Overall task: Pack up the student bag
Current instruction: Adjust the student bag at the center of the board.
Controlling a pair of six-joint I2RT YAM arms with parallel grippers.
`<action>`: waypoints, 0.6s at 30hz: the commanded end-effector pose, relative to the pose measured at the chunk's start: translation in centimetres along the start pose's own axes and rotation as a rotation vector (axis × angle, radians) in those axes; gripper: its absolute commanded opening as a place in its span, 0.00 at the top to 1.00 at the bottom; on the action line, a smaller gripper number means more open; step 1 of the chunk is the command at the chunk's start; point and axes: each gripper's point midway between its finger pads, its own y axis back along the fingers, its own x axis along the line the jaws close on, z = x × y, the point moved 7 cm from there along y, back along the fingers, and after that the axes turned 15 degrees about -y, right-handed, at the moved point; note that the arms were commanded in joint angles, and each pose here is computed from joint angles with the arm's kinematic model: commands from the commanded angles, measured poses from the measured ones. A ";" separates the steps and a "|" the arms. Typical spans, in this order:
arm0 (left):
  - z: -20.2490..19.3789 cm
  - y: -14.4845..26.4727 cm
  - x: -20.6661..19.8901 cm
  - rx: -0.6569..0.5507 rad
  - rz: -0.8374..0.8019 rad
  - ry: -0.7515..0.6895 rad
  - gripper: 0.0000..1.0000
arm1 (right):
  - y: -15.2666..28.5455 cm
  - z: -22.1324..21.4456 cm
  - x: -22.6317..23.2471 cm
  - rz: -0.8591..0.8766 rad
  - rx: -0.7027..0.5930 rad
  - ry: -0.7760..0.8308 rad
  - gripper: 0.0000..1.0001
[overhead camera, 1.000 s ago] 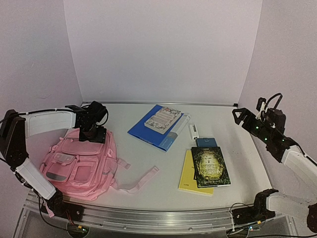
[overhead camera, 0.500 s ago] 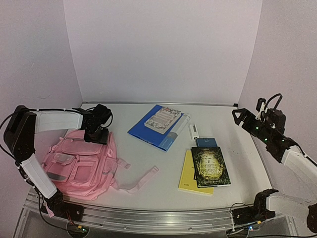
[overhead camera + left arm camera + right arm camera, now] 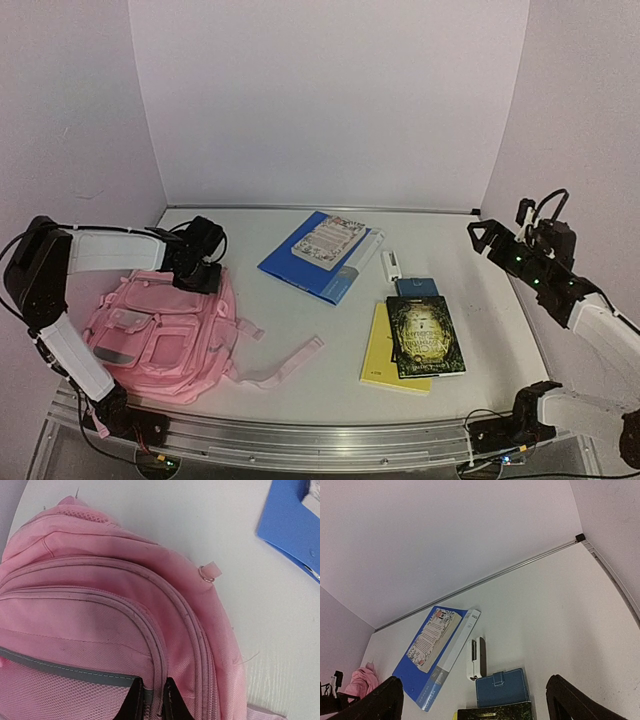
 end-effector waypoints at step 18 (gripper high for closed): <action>-1.6 10.7 -14.3 -0.263 -0.662 -0.489 1.00 | -6.6 -12.3 9.4 0.162 0.513 0.136 0.07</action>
